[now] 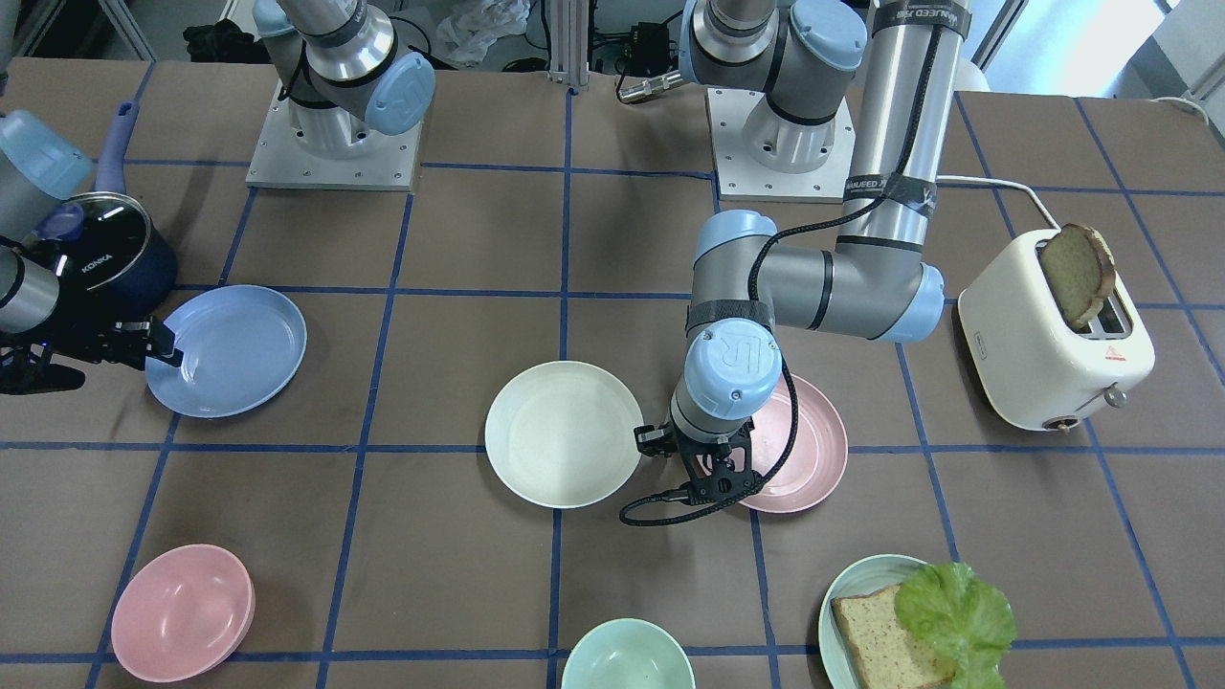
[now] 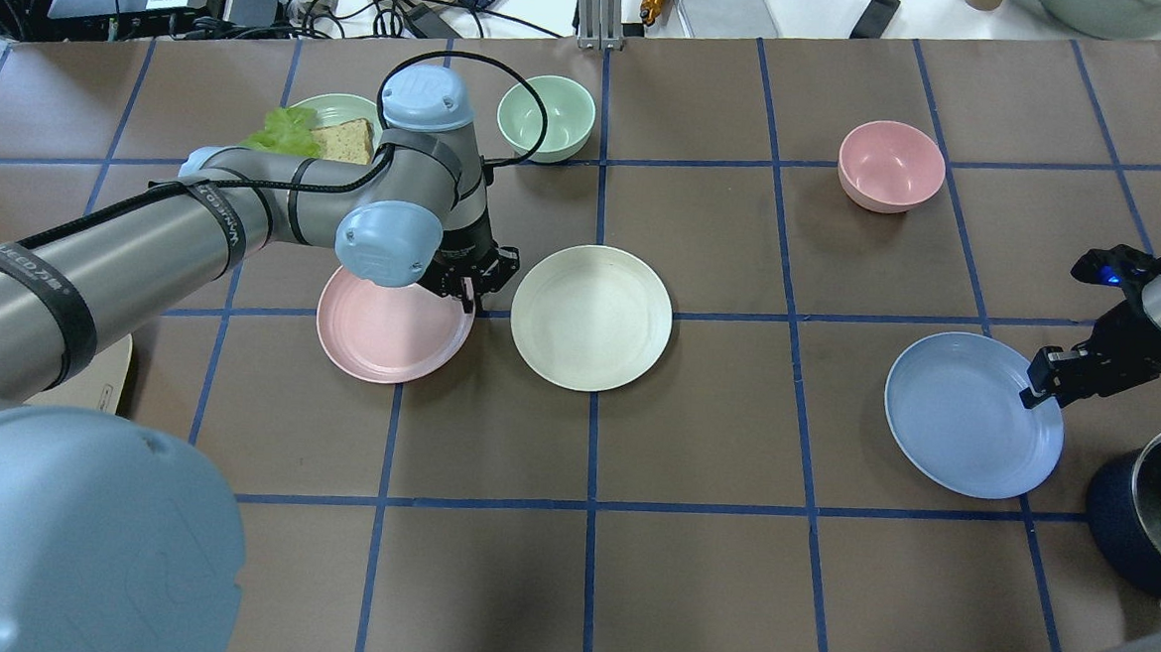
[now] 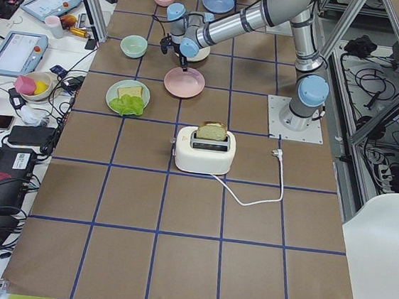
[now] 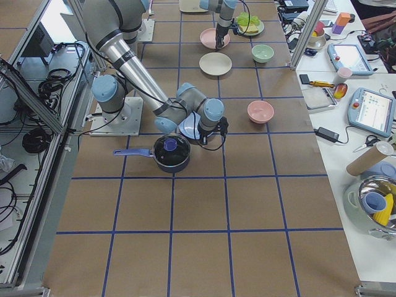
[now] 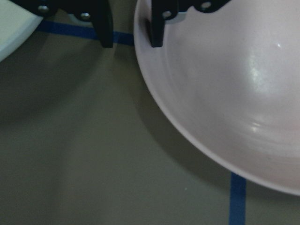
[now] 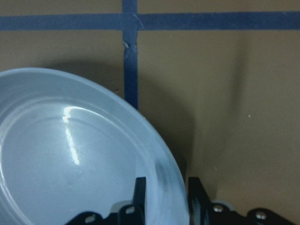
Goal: Stack three plates with pink and blue
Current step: 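Lift the pink plate onto the cream plate with the left gripper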
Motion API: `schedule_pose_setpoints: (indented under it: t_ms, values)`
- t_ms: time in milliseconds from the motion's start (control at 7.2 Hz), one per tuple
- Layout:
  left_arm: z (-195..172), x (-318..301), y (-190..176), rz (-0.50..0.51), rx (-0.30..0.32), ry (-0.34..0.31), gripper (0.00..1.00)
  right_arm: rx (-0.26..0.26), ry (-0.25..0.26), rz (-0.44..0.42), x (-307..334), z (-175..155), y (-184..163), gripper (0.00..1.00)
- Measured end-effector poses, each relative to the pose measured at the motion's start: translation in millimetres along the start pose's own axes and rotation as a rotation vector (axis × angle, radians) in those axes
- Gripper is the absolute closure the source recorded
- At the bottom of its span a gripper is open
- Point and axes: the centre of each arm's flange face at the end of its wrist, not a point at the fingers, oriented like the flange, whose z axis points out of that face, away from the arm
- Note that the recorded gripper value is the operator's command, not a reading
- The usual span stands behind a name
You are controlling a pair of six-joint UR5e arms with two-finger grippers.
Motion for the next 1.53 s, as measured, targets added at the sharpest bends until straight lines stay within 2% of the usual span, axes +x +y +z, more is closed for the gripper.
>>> schedule_pose_setpoints:
  t_ms: [278,417,694,972,1250,1528]
  values:
    - [-22.4,-7.0,4.3,0.024,0.022,-0.077,1.00,-0.002,0.001,-0.002,0.5,-0.9,-0.3,1.00]
    - [-40.0,-5.3,9.3,0.017,0.029,-0.087,1.00,-0.001,0.003,-0.002,0.6,-3.9,-0.8,1.00]
    - [-79.7,25.1,18.4,-0.039,0.046,-0.057,1.00,-0.001,0.000,-0.001,1.2,-17.6,-3.5,1.00]
    - [-105.8,97.2,30.5,-0.060,0.087,-0.037,1.00,-0.016,-0.020,0.005,1.8,-49.5,-13.4,1.00]
    - [-108.8,176.7,51.5,-0.090,0.103,-0.033,1.00,-0.028,-0.031,0.017,1.9,-76.9,-23.8,1.00]
    - [-91.0,213.2,53.2,-0.131,0.102,-0.028,1.00,-0.022,-0.021,0.035,-7.7,-86.5,-33.0,1.00]
